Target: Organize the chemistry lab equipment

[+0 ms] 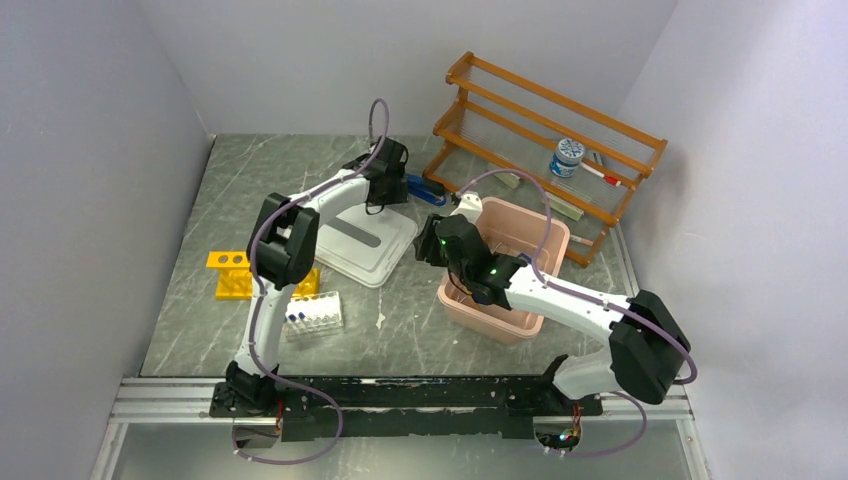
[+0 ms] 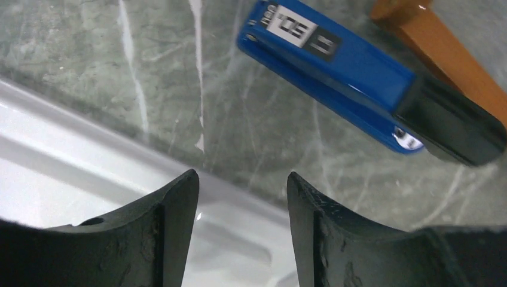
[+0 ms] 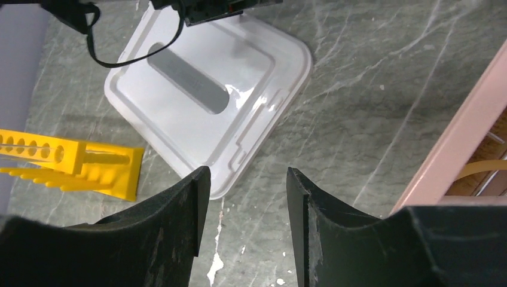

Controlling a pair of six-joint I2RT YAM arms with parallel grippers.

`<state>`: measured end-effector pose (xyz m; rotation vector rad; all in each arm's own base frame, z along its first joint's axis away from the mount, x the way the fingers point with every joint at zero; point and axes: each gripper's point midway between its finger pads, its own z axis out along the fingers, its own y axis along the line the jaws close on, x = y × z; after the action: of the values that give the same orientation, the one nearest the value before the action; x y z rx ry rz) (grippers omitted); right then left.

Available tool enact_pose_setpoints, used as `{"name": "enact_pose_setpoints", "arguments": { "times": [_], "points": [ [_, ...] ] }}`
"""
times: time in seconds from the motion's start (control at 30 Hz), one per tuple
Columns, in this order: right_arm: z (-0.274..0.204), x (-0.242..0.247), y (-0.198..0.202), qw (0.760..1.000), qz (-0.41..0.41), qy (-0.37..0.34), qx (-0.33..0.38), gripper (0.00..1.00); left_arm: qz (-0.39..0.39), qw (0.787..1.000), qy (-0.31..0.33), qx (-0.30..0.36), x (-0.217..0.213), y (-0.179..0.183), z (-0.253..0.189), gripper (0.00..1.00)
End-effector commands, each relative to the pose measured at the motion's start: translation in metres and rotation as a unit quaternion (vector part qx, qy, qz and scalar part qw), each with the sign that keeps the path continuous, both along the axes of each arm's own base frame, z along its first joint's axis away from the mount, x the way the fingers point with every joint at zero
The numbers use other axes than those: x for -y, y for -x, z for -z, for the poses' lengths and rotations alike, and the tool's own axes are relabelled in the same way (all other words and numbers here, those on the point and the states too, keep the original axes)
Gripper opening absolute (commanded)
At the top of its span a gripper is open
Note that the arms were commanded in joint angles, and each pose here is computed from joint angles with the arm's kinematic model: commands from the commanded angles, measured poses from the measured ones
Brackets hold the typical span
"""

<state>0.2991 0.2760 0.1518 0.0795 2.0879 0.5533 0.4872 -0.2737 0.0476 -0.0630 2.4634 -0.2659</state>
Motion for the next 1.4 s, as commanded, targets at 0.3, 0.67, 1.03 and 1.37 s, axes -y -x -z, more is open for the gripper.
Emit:
{"name": "enact_pose_setpoints", "arguments": {
  "times": [0.3, 0.67, 1.03, 1.37],
  "points": [
    [-0.007, 0.018, -0.008, 0.999, 0.022, 0.013, 0.021, 0.53, -0.055, 0.998, -0.015, -0.009, -0.007, 0.002, 0.021, 0.58],
    [-0.009, 0.017, -0.003, 1.000, 0.015, -0.003, 0.019, 0.53, 0.007, 1.000, -0.011, 0.007, -0.001, 0.031, -0.007, 0.55],
    [-0.010, 0.019, 0.003, 1.000, 0.011, -0.015, 0.015, 0.53, -0.014, 0.999, -0.041, 0.019, -0.015, 0.042, -0.029, 0.61],
    [-0.016, 0.022, 0.004, 1.000, 0.010, -0.014, 0.024, 0.53, -0.050, 0.996, -0.073, -0.029, -0.020, 0.038, 0.016, 0.66]
  ]
}}
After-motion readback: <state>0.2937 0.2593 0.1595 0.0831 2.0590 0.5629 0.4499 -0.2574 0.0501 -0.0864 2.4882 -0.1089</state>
